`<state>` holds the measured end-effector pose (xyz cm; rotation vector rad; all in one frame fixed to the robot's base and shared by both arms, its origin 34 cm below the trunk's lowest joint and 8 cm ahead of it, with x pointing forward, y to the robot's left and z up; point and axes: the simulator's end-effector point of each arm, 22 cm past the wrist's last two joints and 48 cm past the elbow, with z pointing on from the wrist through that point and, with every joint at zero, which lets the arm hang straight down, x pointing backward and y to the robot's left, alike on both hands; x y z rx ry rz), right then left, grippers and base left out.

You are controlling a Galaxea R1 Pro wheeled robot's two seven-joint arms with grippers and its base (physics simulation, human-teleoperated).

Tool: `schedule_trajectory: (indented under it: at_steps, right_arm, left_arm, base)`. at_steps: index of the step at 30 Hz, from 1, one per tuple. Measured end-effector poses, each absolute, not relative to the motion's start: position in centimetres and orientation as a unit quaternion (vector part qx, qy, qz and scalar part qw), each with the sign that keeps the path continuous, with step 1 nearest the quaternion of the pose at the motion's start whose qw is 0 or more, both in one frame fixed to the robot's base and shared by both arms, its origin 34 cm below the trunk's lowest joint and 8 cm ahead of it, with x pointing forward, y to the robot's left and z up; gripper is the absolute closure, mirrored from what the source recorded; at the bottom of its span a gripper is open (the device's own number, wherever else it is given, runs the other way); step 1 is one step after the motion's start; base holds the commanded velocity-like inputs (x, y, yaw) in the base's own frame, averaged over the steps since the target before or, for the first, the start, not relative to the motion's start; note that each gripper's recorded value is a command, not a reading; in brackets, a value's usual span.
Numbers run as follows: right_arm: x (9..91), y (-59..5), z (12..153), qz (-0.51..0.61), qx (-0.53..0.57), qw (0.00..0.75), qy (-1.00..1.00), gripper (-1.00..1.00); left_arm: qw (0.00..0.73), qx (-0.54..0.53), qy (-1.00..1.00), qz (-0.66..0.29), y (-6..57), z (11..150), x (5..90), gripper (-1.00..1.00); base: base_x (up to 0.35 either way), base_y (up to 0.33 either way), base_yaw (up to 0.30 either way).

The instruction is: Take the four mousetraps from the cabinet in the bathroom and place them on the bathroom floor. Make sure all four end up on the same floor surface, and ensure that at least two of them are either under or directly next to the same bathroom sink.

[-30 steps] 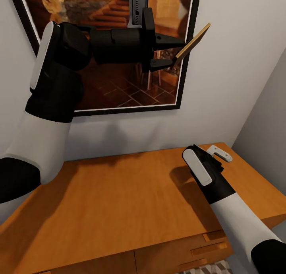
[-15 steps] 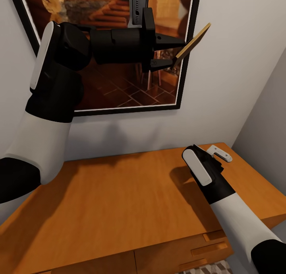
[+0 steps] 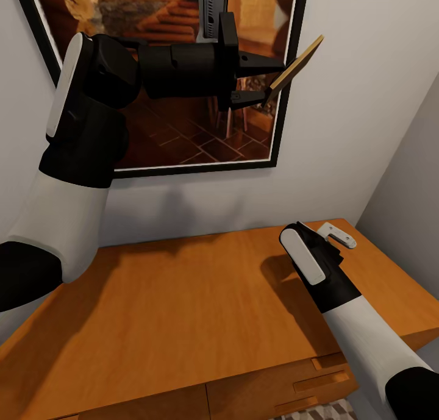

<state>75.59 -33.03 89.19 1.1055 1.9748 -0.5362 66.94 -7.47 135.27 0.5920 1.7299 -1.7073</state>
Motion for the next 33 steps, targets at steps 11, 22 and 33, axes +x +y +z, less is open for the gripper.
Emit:
schedule_trajectory:
  at_steps: [11, 22, 33]
  right_arm:
    - [75.59, -33.03, 89.19, -0.212, 0.436, 0.397, 0.779, -1.0]
    - [75.59, -33.05, 89.22, -0.214, 0.434, 0.397, 0.78, -1.0]
    - [75.6, -33.05, 89.24, -0.215, 0.432, 0.397, 0.781, -1.0]
  left_arm:
    - [0.315, 0.225, 0.657, -0.647, -7.48, 135.25, 66.96, 1.0]
    - [0.315, 0.225, 0.657, -0.647, -7.49, 135.25, 66.95, 1.0]
    - [0.312, 0.227, 0.656, -0.649, -7.78, 135.26, 66.71, 1.0]
  base:
    - [0.0, 0.0, 0.0]
    - [0.0, 0.0, 0.0]
    - [0.0, 0.0, 0.0]
